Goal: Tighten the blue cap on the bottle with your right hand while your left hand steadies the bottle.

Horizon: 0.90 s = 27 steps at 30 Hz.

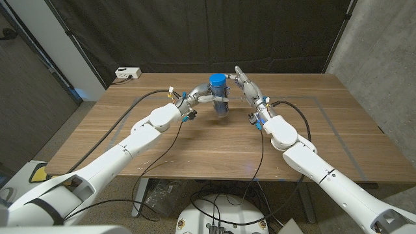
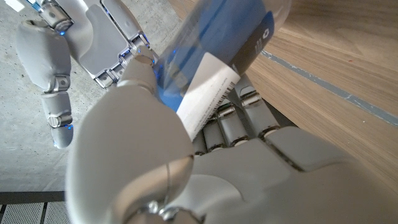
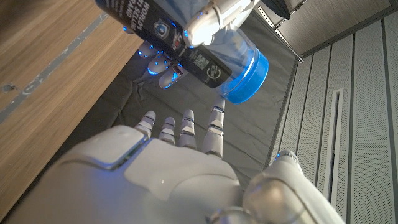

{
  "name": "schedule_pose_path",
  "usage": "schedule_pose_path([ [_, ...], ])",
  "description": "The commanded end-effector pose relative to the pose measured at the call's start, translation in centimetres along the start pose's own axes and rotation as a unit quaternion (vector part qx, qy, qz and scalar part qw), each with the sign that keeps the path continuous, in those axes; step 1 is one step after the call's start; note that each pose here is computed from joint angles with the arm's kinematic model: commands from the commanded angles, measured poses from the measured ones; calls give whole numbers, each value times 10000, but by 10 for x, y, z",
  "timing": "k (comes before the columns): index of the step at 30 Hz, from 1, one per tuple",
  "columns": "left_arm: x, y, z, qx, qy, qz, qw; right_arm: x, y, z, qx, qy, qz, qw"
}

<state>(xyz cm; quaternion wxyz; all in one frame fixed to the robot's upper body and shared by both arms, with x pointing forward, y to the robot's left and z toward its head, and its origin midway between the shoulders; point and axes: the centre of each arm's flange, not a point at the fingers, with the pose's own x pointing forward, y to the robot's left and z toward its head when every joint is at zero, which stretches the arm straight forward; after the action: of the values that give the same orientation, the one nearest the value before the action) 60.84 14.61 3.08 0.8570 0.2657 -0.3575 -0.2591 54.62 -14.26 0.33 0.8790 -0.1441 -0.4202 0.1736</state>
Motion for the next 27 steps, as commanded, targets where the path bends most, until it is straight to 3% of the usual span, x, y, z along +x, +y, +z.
schedule_pose_path([
  [1, 4, 0, -1, -49, 1, -44, 10000, -7, 0, 8, 64, -140, 32, 9999],
  [15, 6, 4, 1, -39, -10, -35, 10000, -9, 4, 4, 71, -29, 128, 9999],
  [27, 6, 5, -2, -101, 26, 27, 9999, -20, 3, 2, 24, 85, 154, 9998],
])
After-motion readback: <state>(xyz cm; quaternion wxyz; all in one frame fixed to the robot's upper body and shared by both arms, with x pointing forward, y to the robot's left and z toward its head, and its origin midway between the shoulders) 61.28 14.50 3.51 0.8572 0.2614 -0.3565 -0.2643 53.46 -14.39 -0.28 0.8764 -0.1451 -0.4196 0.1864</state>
